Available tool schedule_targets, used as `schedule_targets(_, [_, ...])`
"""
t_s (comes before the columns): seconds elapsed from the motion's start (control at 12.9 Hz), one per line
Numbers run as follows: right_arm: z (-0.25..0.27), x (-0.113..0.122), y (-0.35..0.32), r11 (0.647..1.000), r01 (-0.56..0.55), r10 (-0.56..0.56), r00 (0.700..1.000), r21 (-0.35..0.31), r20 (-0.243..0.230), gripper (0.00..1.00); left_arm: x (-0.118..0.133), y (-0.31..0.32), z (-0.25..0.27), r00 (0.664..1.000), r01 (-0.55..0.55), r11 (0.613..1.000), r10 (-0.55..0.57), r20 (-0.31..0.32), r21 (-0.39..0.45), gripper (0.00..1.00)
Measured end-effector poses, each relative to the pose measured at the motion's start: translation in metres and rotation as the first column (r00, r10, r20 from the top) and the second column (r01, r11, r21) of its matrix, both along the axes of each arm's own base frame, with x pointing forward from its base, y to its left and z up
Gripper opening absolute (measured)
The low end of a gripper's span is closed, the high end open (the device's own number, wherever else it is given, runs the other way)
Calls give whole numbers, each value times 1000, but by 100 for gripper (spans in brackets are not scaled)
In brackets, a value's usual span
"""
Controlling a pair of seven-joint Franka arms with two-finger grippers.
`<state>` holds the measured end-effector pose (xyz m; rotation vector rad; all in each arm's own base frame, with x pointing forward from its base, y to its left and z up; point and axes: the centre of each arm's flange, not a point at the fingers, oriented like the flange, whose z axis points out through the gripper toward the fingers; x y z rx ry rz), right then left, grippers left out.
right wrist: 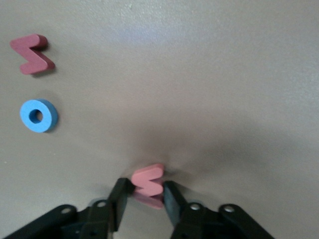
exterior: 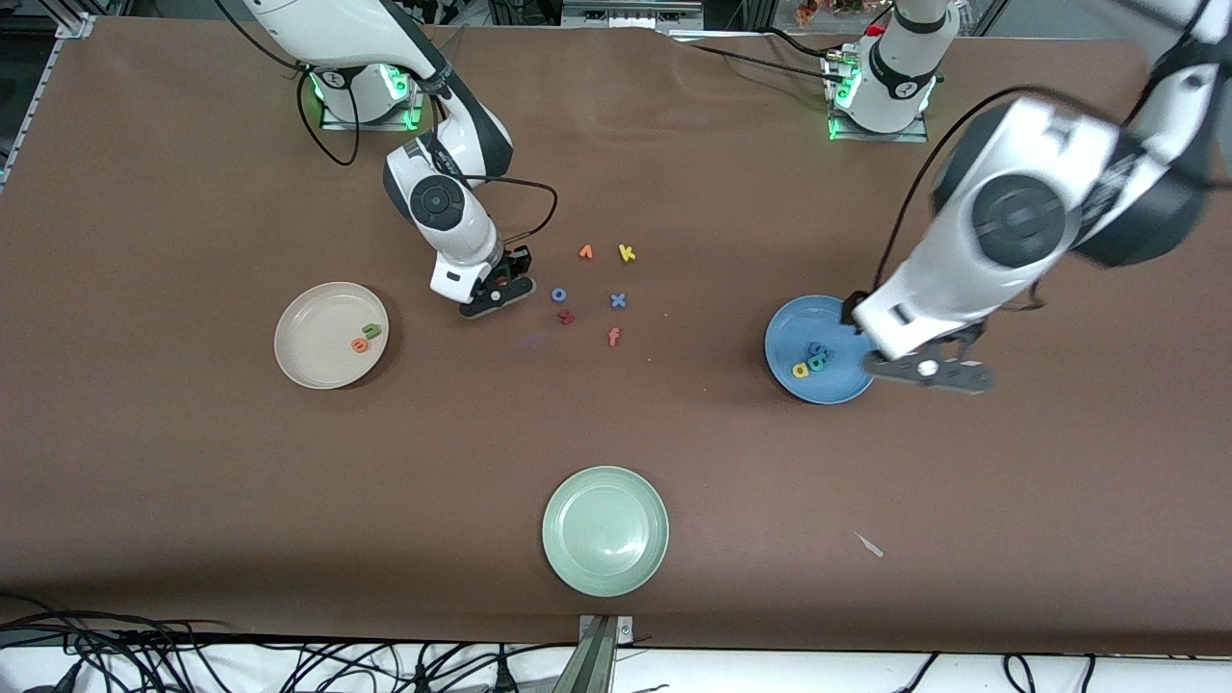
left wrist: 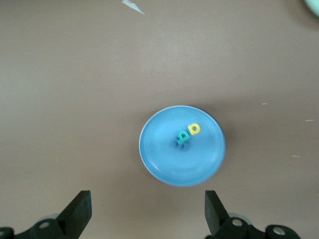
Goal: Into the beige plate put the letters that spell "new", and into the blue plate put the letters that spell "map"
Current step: 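Drop the teal letter onto the blue plate with the left gripper, then retract the left arm while the right gripper drops pink letter on cream plate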
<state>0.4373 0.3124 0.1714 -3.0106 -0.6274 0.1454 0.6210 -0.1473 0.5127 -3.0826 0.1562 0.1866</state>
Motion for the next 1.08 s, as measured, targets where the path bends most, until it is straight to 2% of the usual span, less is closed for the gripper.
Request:
schedule_targets(0.08, [0,0,0,1000,-1,1,1000,0,0,36,2,35,26,999,-42,997,43,9,-59,100])
schedule_targets(0.15, [1,0,1,1000,-2,2,1000,2,3,30,2,74,45,997,-70,993,73,24,-94,100])
schedule_targets(0.31, [1,0,1,1000,-1,1,1000,4,5,30,-8,133,74,995,-70,994,75,62,-89,100])
schedule_targets(0.54, [3,4,1,1000,2,-2,1000,8,12,30,-40,126,92,996,-59,997,61,66,-40,100])
schedule_targets(0.77, [15,17,1,1000,11,-11,1000,-4,4,30,-78,107,89,994,-25,997,31,103,-67,100])
schedule_targets(0.93, [34,36,-8,999,21,-22,1000,-31,-13,30,-96,104,92,993,-15,997,24,116,-70,100])
schedule_targets(1.08, [60,65,-38,997,27,-30,999,-72,-37,30,-99,110,94,992,-25,997,33,118,-72,100])
